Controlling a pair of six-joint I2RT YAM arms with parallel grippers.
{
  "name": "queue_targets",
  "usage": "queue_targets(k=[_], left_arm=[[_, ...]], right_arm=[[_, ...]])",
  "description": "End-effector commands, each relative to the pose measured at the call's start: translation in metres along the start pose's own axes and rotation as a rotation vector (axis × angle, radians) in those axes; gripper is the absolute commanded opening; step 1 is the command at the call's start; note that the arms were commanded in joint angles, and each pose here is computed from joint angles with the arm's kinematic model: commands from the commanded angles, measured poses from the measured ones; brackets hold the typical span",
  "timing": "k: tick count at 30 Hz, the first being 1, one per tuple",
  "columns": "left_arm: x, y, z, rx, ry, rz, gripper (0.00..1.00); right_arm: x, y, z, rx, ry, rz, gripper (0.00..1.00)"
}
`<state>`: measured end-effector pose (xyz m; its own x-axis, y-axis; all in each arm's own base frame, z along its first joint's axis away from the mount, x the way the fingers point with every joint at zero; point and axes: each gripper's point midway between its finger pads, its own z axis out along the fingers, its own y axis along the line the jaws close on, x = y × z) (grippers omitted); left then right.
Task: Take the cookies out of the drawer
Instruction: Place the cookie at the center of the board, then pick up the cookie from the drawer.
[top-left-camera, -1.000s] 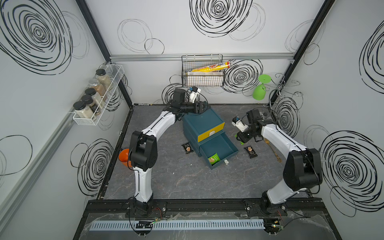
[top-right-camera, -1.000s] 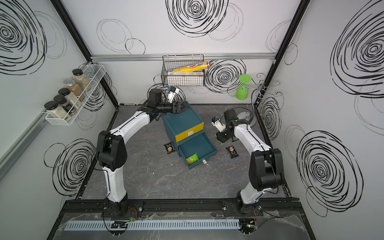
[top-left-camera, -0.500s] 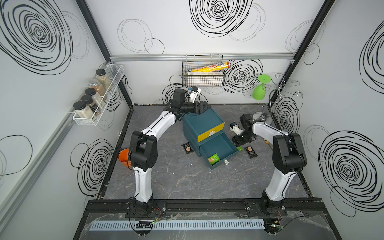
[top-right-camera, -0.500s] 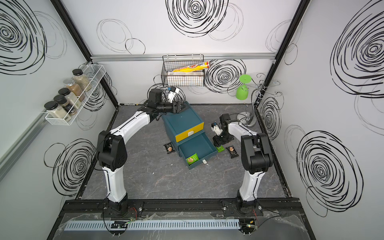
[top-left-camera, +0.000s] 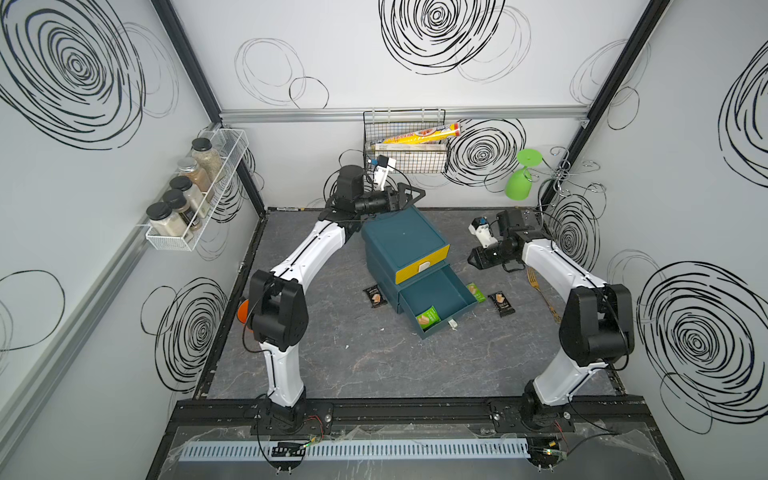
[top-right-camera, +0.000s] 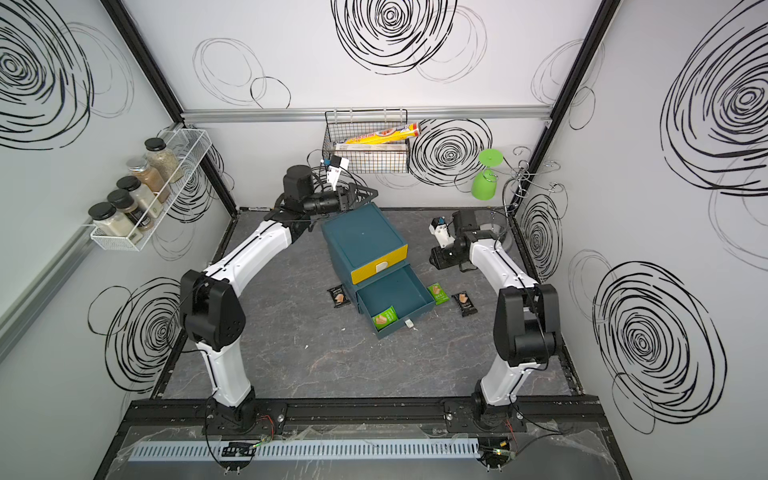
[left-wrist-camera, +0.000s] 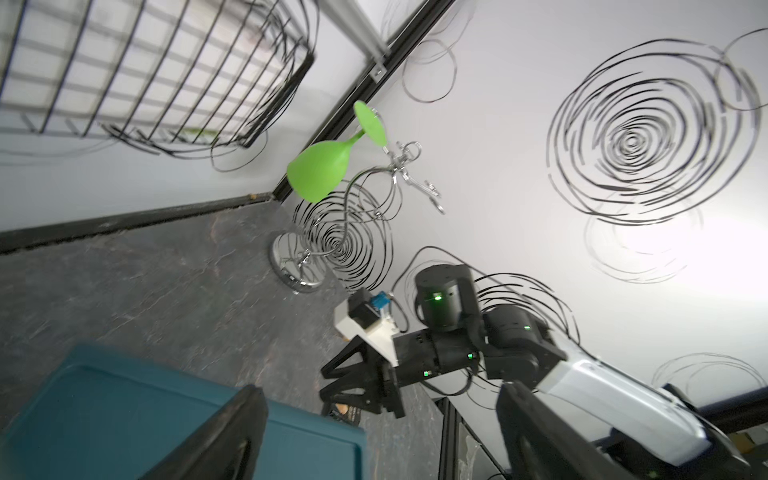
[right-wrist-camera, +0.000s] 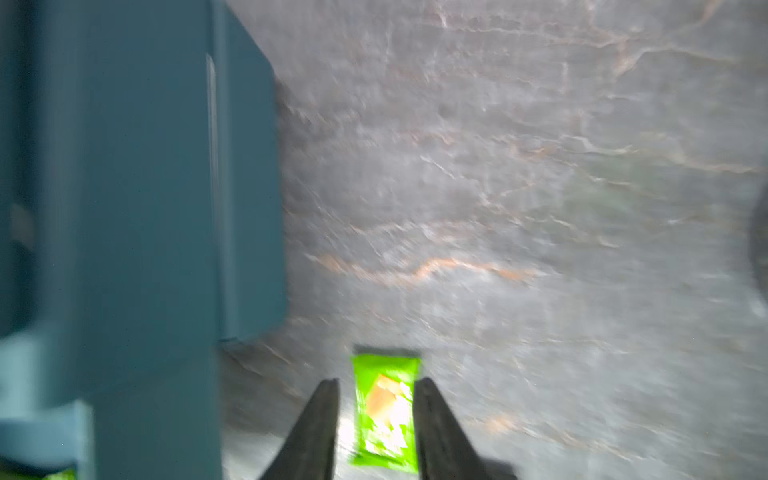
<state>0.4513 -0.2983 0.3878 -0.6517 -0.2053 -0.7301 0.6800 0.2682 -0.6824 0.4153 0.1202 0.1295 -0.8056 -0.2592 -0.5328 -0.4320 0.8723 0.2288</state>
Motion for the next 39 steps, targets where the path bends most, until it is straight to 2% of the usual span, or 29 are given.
queue_targets(k=[1, 3, 5, 9, 12, 15, 19, 26, 31, 35, 39], left_arm=[[-0.009, -0.092, -0.027, 0.081, -0.064, 0.158, 0.94], [0.025, -0.113, -0.026, 0.004, -0.004, 0.262, 0.94], [0.064, -0.114, -0.023, -0.126, 0.088, 0.359, 0.95], [0.147, -0.075, -0.032, -0.291, 0.302, 0.368, 0.94], [0.183, -0.055, -0.036, -0.365, 0.389, 0.427, 0.94], [0.196, -0.042, -0.032, -0.421, 0.441, 0.485, 0.94], [0.215, -0.036, -0.018, -0.432, 0.522, 0.557, 0.93], [0.262, -0.001, 0.001, -0.535, 0.789, 0.722, 0.91], [0.265, 0.014, 0.008, -0.559, 0.887, 0.844, 0.9], [0.252, 0.03, 0.013, -0.629, 0.914, 0.916, 0.89], [0.263, 0.032, 0.016, -0.554, 0.969, 0.958, 0.86]], right_arm=[[-0.007, 0.019, 0.013, -0.137, -0.027, 0.065, 0.28], [-0.012, 0.026, 0.011, -0.175, -0.063, 0.057, 0.28], [-0.017, 0.03, 0.009, -0.198, -0.085, 0.054, 0.28], [-0.025, 0.031, 0.016, -0.228, -0.088, 0.06, 0.28], [-0.031, 0.042, 0.026, -0.268, -0.086, 0.047, 0.27], [-0.034, 0.05, 0.034, -0.284, -0.084, 0.035, 0.27], [-0.036, 0.051, 0.038, -0.292, -0.086, 0.023, 0.27], [-0.035, 0.053, 0.039, -0.302, -0.086, 0.009, 0.27], [-0.033, 0.054, 0.04, -0.315, -0.095, 0.002, 0.27], [-0.034, 0.057, 0.041, -0.334, -0.094, -0.005, 0.27], [-0.03, 0.058, 0.046, -0.344, -0.087, -0.014, 0.27]])
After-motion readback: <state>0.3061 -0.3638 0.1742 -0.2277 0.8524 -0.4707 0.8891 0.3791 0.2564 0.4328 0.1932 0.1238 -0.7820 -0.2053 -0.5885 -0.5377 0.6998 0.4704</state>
